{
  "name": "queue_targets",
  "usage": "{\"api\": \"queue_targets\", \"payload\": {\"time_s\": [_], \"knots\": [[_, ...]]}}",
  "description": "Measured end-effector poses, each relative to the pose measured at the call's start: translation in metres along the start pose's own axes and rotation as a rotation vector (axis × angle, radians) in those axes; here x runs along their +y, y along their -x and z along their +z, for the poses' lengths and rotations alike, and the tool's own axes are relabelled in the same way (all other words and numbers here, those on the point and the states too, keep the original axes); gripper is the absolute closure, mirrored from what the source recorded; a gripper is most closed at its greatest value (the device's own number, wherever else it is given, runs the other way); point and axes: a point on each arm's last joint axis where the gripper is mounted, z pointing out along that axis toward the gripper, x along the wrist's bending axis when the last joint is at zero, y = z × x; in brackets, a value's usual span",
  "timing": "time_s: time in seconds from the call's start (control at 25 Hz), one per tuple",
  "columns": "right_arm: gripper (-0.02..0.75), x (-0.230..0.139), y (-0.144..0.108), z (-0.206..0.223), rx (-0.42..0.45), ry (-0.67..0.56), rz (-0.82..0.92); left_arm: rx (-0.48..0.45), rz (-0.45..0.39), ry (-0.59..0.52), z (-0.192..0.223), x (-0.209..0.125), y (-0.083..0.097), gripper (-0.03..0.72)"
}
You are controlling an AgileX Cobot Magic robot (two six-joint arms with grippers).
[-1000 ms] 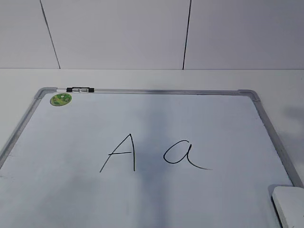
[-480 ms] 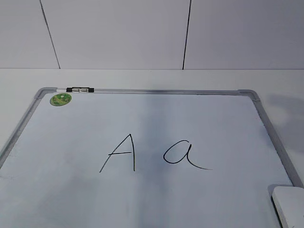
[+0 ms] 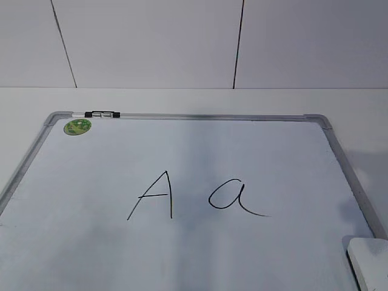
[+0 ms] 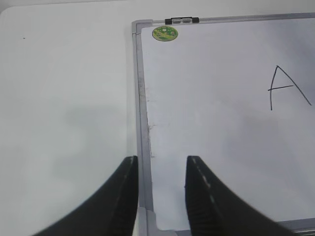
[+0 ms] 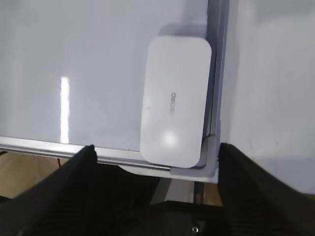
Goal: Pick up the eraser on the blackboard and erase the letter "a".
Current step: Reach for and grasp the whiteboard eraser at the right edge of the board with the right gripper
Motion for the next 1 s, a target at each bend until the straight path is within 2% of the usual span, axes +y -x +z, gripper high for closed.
{"api": "queue_targets", "payload": {"time_s": [0.12, 0.28, 0.52, 0.68, 0.8, 1.0], "knots": [[0.153, -0.01, 0.003, 0.017, 0.0, -0.068, 0.006, 0.0, 0.0, 0.0, 0.0, 0.0, 0.0, 0.443], [0.12, -0.017, 0.0, 0.03, 0.056, -0.093, -0.013, 0.0, 0.0, 0.0, 0.0, 0.0, 0.0, 0.444], [0.114, -0.014, -0.004, 0.034, 0.107, -0.04, -0.038, 0.0, 0.0, 0.0, 0.0, 0.0, 0.0, 0.443], [0.148, -0.008, -0.006, 0.035, 0.121, 0.019, -0.03, 0.0, 0.0, 0.0, 0.0, 0.0, 0.0, 0.443], [0.159, -0.008, -0.005, 0.037, 0.116, -0.021, -0.033, 0.0, 0.0, 0.0, 0.0, 0.0, 0.0, 0.443], [0.161, -0.008, 0.005, 0.047, 0.026, -0.129, -0.004, 0.0, 0.0, 0.0, 0.0, 0.0, 0.0, 0.443]]}}
